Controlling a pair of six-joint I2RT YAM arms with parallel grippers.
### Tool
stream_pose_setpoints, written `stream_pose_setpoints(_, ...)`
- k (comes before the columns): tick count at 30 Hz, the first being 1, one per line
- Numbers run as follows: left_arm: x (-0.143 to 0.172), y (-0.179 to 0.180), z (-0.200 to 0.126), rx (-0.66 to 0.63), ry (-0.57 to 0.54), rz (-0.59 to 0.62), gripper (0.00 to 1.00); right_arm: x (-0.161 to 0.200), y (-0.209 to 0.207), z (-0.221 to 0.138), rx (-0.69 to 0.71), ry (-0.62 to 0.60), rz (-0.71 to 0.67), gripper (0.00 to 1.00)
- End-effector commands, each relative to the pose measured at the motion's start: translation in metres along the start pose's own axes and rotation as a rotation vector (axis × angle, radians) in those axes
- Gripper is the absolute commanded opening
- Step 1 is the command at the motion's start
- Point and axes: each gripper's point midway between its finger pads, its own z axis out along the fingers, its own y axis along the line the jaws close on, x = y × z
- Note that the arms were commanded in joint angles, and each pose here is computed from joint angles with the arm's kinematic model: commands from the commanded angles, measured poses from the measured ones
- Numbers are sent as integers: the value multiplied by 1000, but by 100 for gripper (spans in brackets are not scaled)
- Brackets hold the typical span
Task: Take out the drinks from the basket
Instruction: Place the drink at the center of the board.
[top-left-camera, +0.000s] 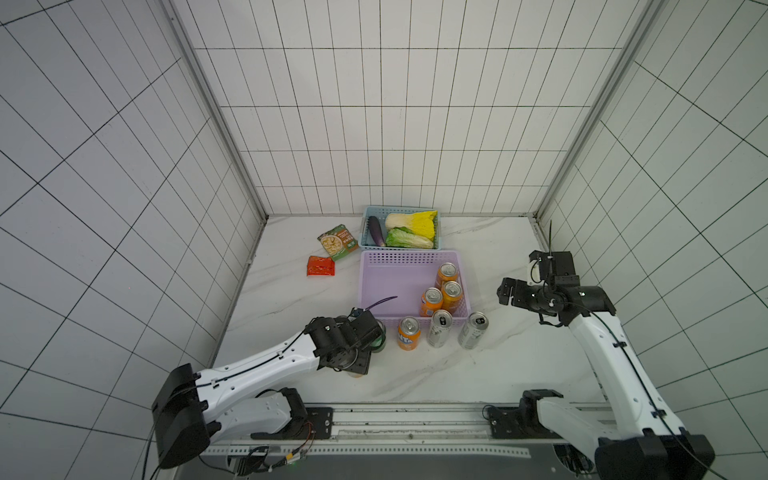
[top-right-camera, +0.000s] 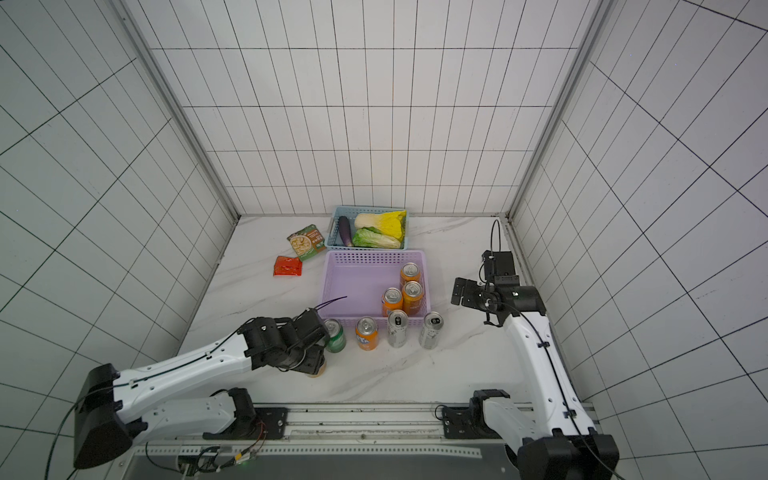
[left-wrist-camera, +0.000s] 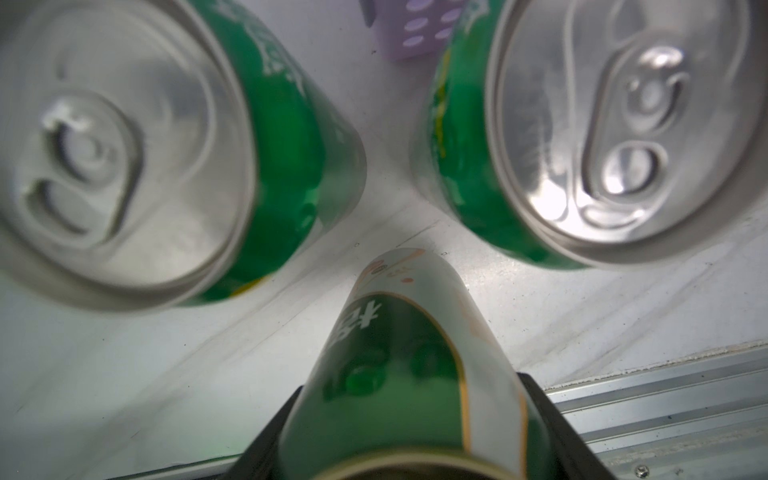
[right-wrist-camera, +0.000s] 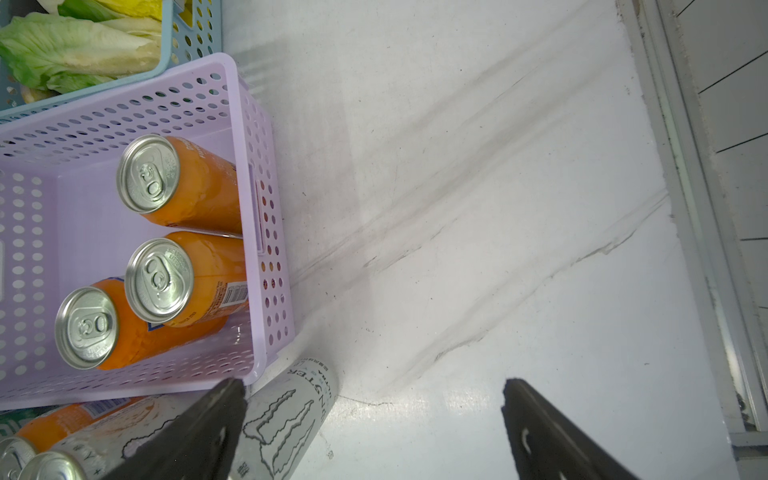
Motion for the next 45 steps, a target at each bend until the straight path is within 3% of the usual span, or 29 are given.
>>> stream_pose_setpoints(1, -13, -10, 2, 32, -67, -35, 60, 0, -5, 2, 19, 5, -3, 99)
stream_pose_setpoints(16, -11, -11, 6, 26, -67, -31, 73, 0, -5, 3, 19, 5, -2, 100)
stream_pose_setpoints(25, -19, -14, -20, 58, -97, -10, 81, 0, -5, 2, 18, 5, -2, 100)
stream_pose_setpoints(37, -68, -27, -98, 84, -296, 127, 87, -2, -3, 2, 12, 3, -3, 100)
stream_pose_setpoints(45, -112, -60, -117, 94, -322, 267, 88, -2, -4, 1, 11, 2, -3, 100)
